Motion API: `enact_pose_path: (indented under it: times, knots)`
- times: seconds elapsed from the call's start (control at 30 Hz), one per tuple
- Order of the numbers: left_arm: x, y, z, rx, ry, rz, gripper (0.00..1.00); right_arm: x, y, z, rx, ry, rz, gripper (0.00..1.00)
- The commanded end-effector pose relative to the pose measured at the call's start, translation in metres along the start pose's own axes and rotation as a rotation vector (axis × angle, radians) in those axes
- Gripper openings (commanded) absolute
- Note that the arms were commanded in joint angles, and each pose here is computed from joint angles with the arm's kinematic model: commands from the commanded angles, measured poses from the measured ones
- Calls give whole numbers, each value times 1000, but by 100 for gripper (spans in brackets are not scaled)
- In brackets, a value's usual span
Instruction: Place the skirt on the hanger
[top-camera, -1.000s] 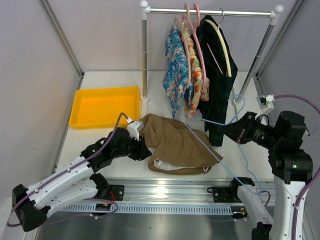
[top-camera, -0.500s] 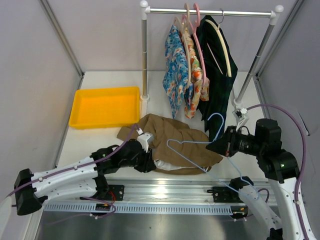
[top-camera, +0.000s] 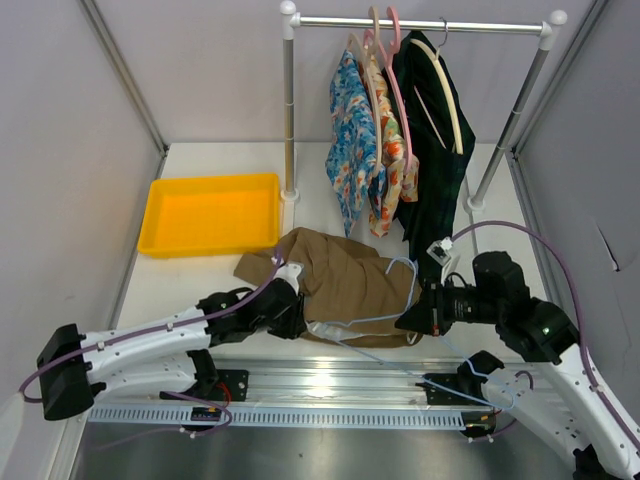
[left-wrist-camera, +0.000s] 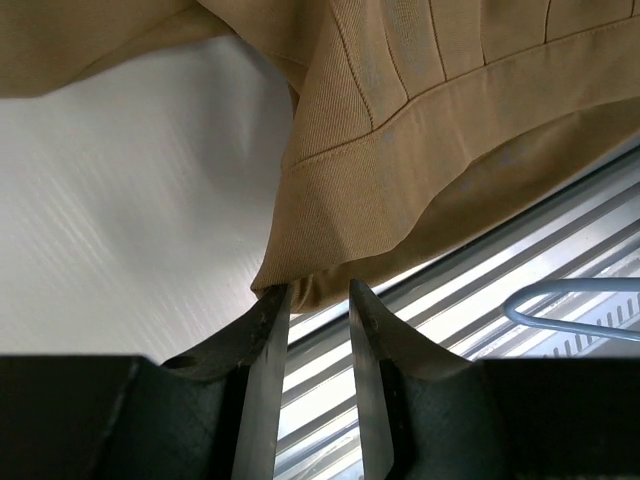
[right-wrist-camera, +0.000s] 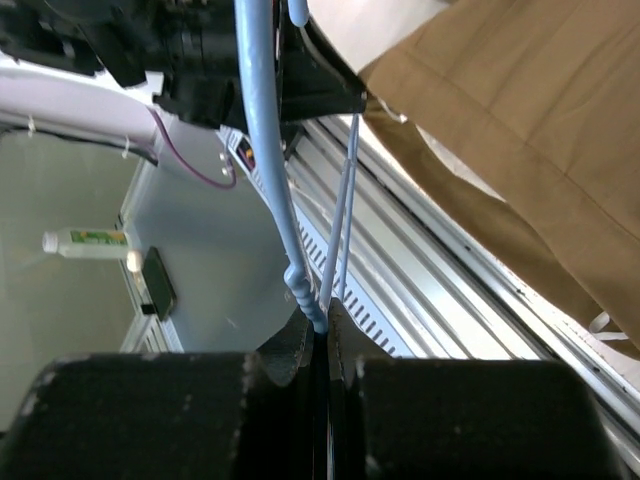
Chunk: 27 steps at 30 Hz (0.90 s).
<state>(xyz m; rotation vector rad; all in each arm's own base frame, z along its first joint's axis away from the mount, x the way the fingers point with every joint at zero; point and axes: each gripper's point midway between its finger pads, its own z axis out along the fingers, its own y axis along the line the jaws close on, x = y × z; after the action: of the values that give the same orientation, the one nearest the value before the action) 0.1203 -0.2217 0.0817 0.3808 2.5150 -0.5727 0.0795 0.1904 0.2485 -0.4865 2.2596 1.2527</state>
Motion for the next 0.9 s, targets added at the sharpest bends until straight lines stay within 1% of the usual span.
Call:
enact_pose_path:
  times: [0.0,0.07,0.17,0.27,0.3,0.4,0.43,0.57,0.7,0.87]
  knots:
    - [-31,-17,-5,24,-96,-28,36,-7,3,8,-8,-31,-39,0]
    - [-35,-18,-5,16,-97,-25,36,-1,0,18,-14,-6,-37,0]
    - [-40,-21,-5,19,-108,-23,36,7,-13,33,31,18,-33,0]
    - [-43,-23,-6,21,-110,-18,36,7,-28,42,113,6,-50,0]
    - [-42,-23,-5,16,-107,-15,36,3,-36,43,163,-18,-56,0]
    - [-43,-24,-4,15,-103,-11,36,-1,-41,46,195,-55,-75,0]
    - [-42,-23,-4,13,-101,-11,36,-5,-45,45,216,-84,-80,0]
    - [-43,-24,-4,15,-103,-14,36,-15,-42,45,181,-196,-92,0]
    - [-45,-26,-5,23,-104,-11,36,-13,-46,44,164,-244,-95,0]
    - [-47,-28,-4,22,-103,-6,37,3,-49,57,136,-170,-87,0]
